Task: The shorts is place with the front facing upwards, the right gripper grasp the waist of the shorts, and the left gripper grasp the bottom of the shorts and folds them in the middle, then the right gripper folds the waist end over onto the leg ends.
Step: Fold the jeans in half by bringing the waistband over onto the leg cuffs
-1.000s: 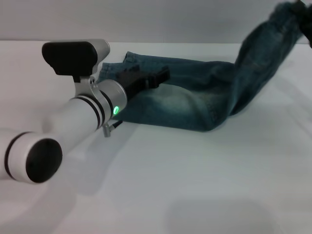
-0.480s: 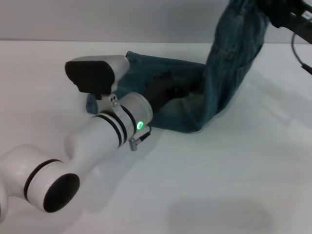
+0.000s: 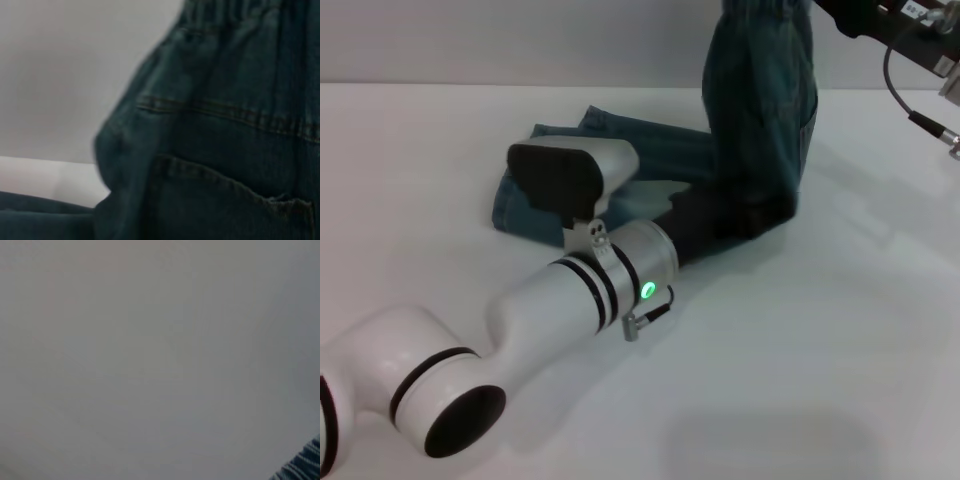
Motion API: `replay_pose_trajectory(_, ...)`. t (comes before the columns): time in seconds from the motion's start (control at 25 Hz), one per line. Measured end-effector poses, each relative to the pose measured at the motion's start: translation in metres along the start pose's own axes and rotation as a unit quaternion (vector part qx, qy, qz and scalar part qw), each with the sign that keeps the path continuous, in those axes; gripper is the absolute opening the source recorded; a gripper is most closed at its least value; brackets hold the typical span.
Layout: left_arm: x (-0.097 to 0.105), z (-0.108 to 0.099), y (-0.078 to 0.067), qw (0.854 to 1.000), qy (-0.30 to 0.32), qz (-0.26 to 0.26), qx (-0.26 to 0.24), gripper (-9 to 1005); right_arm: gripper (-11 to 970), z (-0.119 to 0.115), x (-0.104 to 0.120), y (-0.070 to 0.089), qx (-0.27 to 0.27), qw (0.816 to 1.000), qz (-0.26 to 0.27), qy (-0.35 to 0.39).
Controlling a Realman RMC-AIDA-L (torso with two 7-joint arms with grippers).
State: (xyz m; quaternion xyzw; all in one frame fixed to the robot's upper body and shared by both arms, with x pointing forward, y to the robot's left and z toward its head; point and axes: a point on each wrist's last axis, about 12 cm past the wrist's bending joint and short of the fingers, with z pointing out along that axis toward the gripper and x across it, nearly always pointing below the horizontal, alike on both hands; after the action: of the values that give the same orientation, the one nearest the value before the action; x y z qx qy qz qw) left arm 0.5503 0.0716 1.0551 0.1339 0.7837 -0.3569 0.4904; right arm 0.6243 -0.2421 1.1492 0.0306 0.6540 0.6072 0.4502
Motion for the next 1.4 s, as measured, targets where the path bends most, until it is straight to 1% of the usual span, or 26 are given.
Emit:
replay_pose_trajectory(0.24,-0.002,0.006,-0.014,1.000,0.006,0.002,0.028,859,69,0.006,0.010,0.000,0.000,1.000,0.006,0.022)
replay_pose_trajectory(0.32,-0.003,0.007,-0.016,1.000,0.005,0.003,0.031,859,68,0.007,0.013,-0.001,0.000,1.000,0.009,0.028)
replay_pose_trajectory(0.48,-0.002,0.008,-0.025,0.999,0.010,0.008,0.047,859,68,0.008,0.019,-0.002,0.000,0.999,0.016,0.036)
replay_pose_trajectory(0.56,-0.001,0.008,-0.025,0.999,0.011,0.009,0.048,859,67,0.008,0.019,-0.002,0.000,0.999,0.016,0.037)
replay_pose_trajectory(0.68,0.003,0.003,-0.020,0.999,0.009,0.001,0.039,859,67,0.008,0.020,-0.002,0.000,0.999,0.016,0.037)
replay_pose_trajectory(0.72,0.004,-0.001,-0.014,1.000,0.007,-0.005,0.030,859,66,0.008,0.020,-0.002,0.000,0.999,0.016,0.037)
replay_pose_trajectory(0.96,0.011,-0.018,0.006,1.000,-0.015,-0.025,-0.004,859,65,0.007,0.020,-0.004,0.004,0.999,0.016,0.035)
replay_pose_trajectory(1.04,0.010,-0.022,0.009,0.999,-0.024,-0.025,-0.010,859,64,0.005,0.020,-0.005,0.007,0.999,0.016,0.033)
replay_pose_trajectory(1.28,0.009,-0.025,0.009,0.999,-0.030,-0.023,-0.011,859,78,0.003,0.020,-0.007,0.013,0.999,0.016,0.027)
replay_pose_trajectory(1.4,0.009,-0.027,0.017,0.999,-0.032,-0.020,-0.025,859,87,0.002,0.021,-0.008,0.015,0.999,0.017,0.026)
